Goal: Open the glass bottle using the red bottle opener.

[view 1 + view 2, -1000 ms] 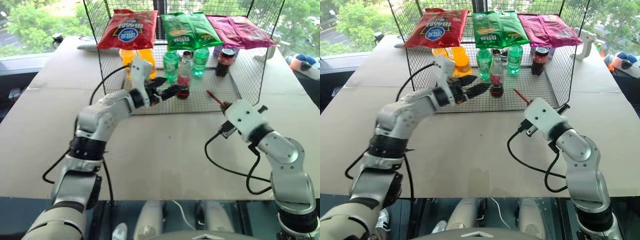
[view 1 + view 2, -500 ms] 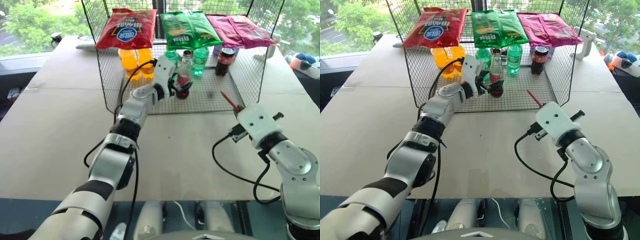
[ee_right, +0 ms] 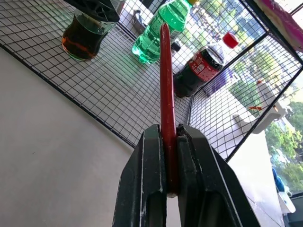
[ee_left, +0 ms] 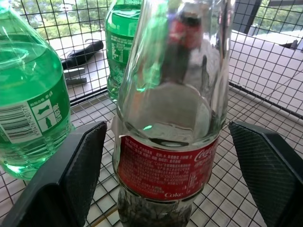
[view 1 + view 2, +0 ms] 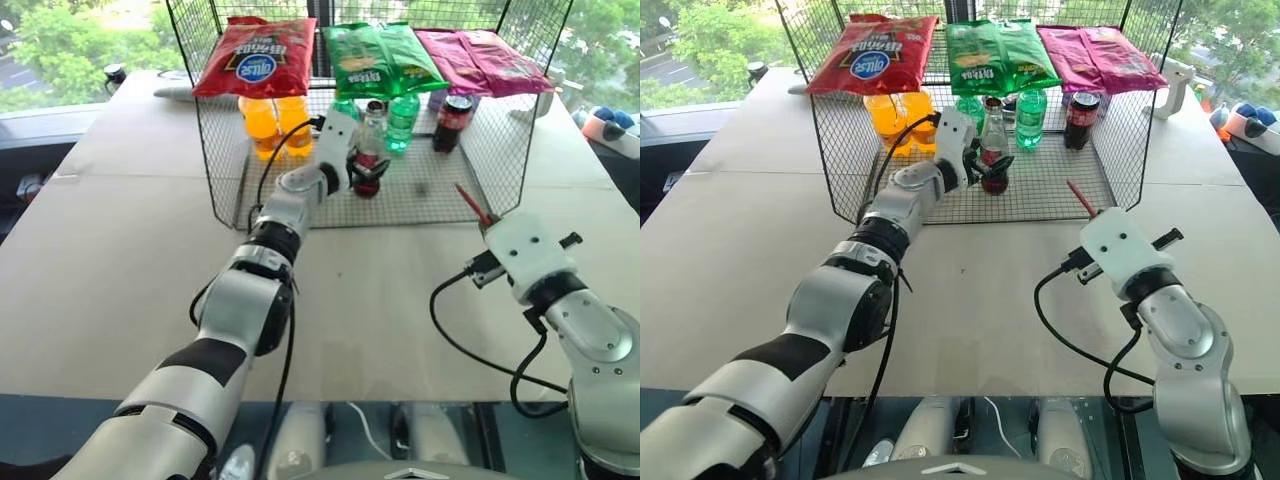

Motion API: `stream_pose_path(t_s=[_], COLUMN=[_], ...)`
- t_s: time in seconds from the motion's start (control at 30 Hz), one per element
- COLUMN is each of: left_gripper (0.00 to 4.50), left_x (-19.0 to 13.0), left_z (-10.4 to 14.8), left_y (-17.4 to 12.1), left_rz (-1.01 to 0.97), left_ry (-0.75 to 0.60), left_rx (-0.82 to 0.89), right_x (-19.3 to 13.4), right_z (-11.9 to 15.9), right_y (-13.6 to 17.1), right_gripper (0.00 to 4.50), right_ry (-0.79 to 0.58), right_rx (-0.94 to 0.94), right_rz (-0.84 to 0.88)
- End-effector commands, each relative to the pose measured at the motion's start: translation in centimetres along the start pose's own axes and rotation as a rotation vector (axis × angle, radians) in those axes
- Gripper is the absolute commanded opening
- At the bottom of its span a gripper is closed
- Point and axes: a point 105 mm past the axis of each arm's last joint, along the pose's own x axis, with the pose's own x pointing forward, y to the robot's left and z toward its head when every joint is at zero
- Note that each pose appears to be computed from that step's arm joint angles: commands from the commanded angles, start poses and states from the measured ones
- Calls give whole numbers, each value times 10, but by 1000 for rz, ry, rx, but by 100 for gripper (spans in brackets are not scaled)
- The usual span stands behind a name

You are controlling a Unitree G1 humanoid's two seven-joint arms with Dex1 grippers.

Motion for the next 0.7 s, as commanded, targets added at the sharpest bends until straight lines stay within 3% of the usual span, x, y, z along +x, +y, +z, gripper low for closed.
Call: stream_pose_path(t_s=[0.03,0.1,0.23,0.27,0.4,0.7], left_gripper=[427,404,257,246,246,246], left_x=[3,4,5,4,3,-25], left_z=[24,24,24,24,24,35], left_y=[1,0,-1,-1,0,-22], left_rz=[11,11,7,6,-9,-323], left_ry=[-75,-76,-78,-78,-81,-124], left_rx=[16,15,9,9,16,158], right_x=[-7,-7,-8,-8,-8,-5], right_z=[9,9,8,8,8,15], right_y=[-6,-6,-5,-5,-5,-5], right_gripper=[0,0,0,0,0,0], right_ry=[-32,-30,-27,-26,-26,-83], right_rx=[-21,-20,-19,-19,-20,-31], right_rz=[-41,-42,-45,-46,-46,-11])
